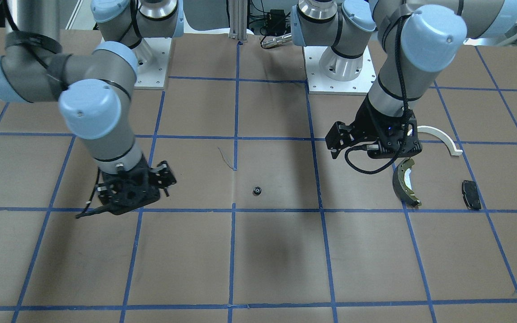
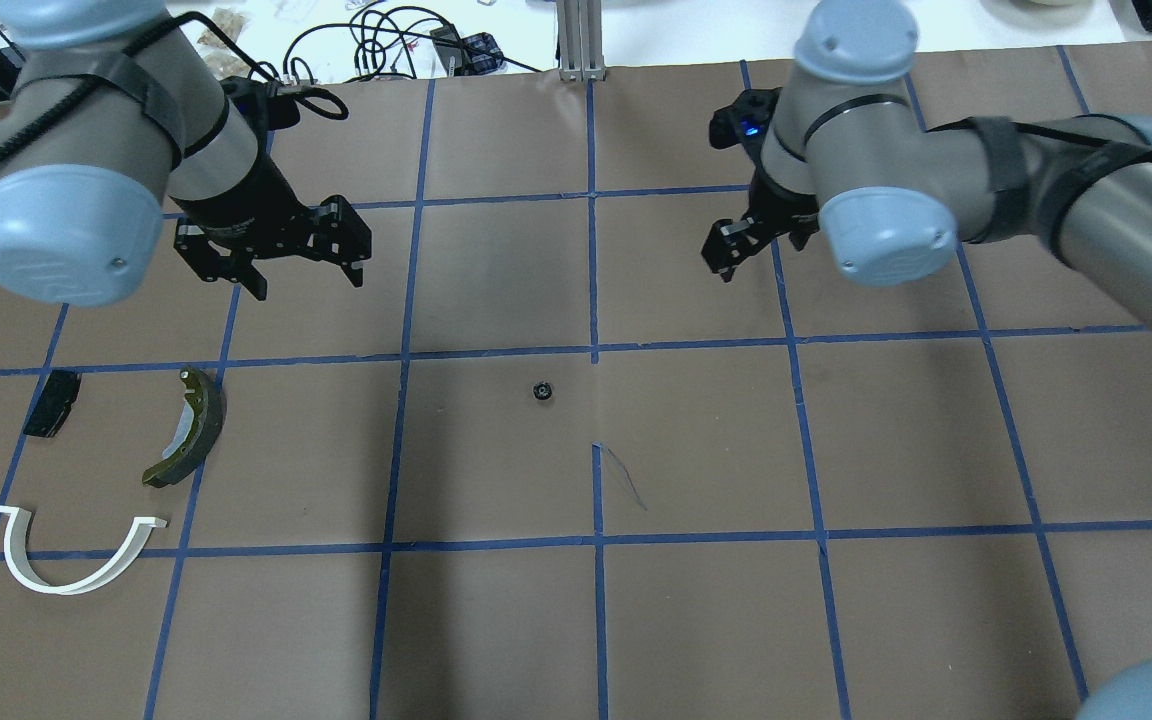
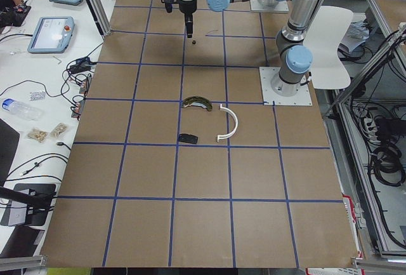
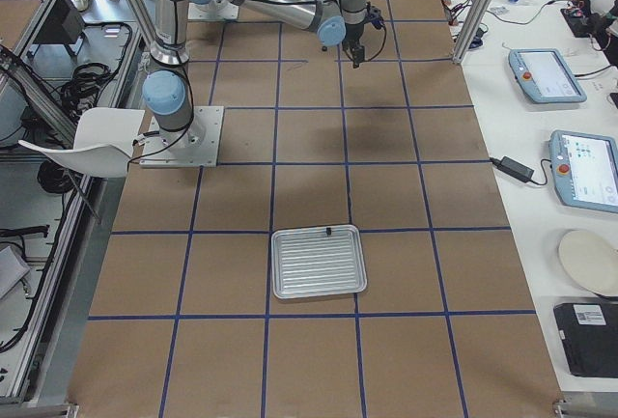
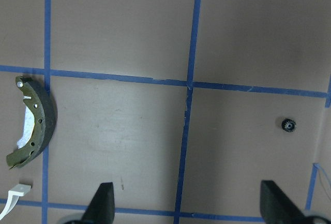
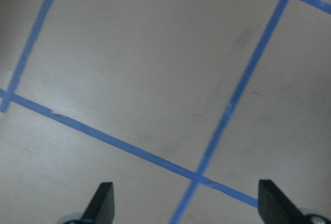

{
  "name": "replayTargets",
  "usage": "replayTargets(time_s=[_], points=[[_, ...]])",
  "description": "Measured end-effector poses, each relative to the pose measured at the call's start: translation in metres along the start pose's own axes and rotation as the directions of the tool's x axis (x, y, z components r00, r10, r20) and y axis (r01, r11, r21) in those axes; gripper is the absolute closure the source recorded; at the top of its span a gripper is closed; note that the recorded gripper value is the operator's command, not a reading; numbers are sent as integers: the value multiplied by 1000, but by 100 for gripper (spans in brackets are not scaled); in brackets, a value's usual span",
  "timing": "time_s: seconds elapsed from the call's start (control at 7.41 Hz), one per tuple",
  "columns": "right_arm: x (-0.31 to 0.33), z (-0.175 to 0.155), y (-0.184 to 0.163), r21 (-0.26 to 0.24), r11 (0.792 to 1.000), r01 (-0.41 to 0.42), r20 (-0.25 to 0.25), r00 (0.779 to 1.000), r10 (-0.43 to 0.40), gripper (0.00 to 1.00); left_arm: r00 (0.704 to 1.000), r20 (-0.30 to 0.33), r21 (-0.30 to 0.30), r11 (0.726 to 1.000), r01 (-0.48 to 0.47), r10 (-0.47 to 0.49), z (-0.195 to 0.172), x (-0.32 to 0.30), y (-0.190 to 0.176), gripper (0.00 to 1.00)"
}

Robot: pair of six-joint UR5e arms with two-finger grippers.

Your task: Place bearing gear from tray to pile

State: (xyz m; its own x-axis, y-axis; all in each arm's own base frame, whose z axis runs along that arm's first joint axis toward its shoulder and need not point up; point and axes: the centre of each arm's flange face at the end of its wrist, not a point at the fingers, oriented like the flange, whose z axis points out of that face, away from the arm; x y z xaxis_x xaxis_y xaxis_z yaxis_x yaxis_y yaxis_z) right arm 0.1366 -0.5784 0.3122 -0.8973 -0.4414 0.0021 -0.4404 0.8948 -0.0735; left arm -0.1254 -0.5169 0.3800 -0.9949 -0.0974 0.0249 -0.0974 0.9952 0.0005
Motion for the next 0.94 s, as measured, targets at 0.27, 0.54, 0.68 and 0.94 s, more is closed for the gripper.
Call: replayTargets(time_s=[0.27, 0.54, 0.68, 0.94], points=[[109, -24, 53, -32, 989, 141, 10, 990, -141, 6, 1000, 2, -17, 1000, 9, -8, 50, 48, 7, 0], [216, -36, 125, -42, 958, 285, 22, 959, -284, 7, 1000, 3, -24, 999, -31, 31, 90, 98, 16, 0], [264, -36, 165, -41, 930, 364, 23, 931, -364, 6, 999, 3, -21, 999, -48, 48, 111, 117, 19, 0], [337, -20, 238, -38, 855, 517, 43, 856, -516, 5, 998, 0, -22, 997, -68, 68, 148, 136, 21, 4]])
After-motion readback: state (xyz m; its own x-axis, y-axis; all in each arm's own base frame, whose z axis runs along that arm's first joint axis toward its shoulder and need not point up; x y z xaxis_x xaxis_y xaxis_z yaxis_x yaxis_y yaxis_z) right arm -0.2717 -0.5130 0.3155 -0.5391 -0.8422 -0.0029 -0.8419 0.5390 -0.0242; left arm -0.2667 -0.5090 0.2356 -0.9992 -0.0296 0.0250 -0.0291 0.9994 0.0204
